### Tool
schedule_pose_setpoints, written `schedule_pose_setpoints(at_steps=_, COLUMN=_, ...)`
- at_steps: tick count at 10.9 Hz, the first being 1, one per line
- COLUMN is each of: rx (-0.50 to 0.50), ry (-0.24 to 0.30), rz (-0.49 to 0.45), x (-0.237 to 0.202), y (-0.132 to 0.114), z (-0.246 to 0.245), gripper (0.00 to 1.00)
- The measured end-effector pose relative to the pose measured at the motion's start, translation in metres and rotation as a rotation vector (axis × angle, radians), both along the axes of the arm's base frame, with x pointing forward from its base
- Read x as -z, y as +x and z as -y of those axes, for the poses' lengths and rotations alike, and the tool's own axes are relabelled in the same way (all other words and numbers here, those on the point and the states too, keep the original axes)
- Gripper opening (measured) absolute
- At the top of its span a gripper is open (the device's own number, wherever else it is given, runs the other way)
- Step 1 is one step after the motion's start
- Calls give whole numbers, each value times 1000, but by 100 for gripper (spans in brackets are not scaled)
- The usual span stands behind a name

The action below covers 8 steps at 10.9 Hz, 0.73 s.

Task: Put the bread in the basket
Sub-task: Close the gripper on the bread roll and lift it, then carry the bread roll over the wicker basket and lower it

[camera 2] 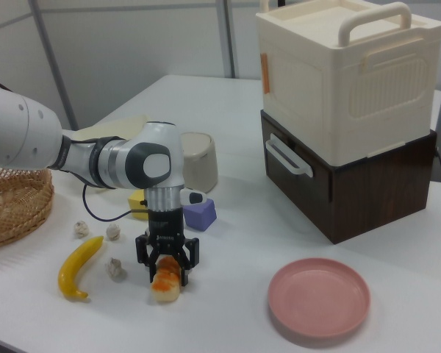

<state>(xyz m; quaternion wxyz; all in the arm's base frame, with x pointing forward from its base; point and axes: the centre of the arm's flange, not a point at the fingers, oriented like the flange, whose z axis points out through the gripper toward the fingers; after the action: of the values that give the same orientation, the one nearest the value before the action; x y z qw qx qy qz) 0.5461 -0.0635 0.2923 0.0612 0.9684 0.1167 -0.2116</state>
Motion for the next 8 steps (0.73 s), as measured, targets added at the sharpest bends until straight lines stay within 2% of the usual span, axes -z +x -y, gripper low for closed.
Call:
schedule_pose_setpoints(at_steps=2, rx=-2, ry=0, rz=15, x=-2, y=3, z=0, gripper=63)
schedule_pose_setpoints(at_steps=3, rx=-2, ry=-1, rz=19, x=-4, y=4, z=0, gripper=47)
schedule_pose_setpoints(at_steps=5, rx=-2, ry=-2, rz=29, x=-8, y=7, z=-1, gripper=38)
schedule_pose_setpoints(at_steps=8, rx=-4, ry=-8, rz=51, x=-31, y=12, z=-12, gripper=35)
